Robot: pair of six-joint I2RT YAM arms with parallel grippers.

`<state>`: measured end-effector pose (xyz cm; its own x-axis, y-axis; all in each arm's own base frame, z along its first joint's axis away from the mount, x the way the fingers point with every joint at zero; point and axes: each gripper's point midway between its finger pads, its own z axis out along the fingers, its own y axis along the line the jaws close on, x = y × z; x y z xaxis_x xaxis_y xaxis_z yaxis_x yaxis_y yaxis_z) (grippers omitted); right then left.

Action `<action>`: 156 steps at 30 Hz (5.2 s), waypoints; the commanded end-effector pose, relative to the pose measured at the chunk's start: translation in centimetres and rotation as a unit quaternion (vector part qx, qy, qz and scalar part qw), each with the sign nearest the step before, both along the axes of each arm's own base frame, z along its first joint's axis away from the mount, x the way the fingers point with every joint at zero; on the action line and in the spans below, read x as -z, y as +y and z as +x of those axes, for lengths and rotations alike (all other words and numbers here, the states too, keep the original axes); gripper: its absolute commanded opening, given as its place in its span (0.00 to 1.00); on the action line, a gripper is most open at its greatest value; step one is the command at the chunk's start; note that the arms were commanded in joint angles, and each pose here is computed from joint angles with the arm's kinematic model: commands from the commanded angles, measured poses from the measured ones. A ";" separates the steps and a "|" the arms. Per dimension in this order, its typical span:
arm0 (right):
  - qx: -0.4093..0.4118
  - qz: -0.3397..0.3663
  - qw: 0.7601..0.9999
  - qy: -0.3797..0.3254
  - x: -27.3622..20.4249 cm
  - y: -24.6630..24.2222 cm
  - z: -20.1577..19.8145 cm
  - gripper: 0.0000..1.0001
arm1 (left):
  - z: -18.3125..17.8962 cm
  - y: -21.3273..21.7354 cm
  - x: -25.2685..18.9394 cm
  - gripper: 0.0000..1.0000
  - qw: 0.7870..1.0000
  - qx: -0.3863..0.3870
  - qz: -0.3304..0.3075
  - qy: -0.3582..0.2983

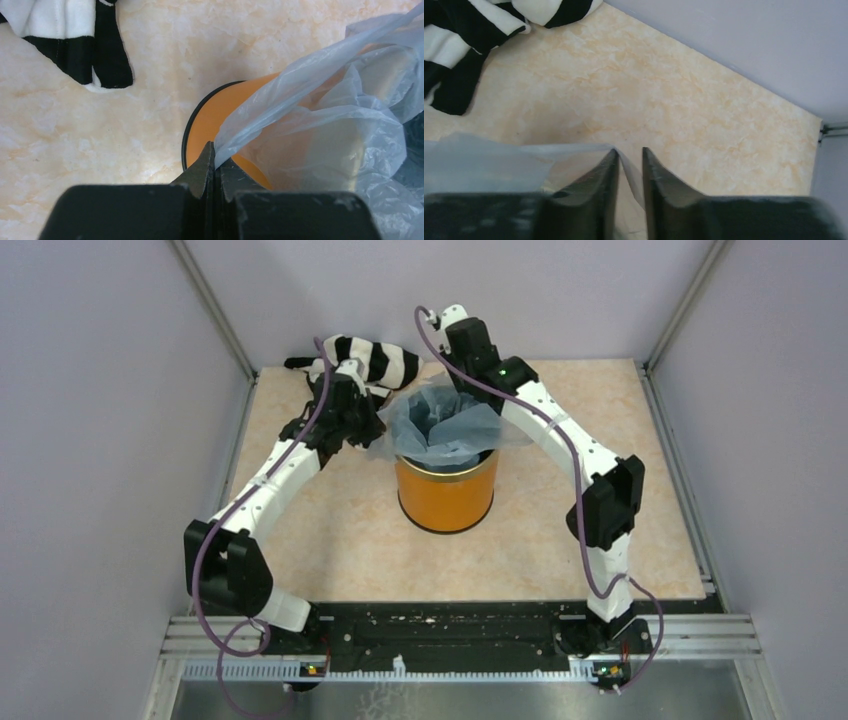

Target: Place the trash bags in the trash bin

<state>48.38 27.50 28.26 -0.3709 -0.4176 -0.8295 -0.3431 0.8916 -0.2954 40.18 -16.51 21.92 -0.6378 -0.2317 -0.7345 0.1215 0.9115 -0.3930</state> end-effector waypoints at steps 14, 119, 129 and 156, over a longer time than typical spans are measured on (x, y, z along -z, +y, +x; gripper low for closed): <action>0.017 0.137 0.988 -0.071 -15.8 -5.6 -9.7 0.92 | -0.9 -0.7 -0.4 0.00 0.999 0.014 -0.034 -0.015; 0.119 0.290 0.936 0.163 8.7 -13.5 -15.3 0.47 | -6.9 3.0 4.9 0.48 0.990 -0.031 -0.076 0.111; 0.116 0.293 0.933 0.175 10.2 -13.1 -15.3 0.26 | -6.8 0.2 5.2 0.57 0.969 -0.017 -0.212 0.129; 0.195 0.215 0.934 0.208 19.0 -15.9 -14.7 0.02 | -6.2 2.2 13.4 0.00 0.966 -0.085 -0.153 0.191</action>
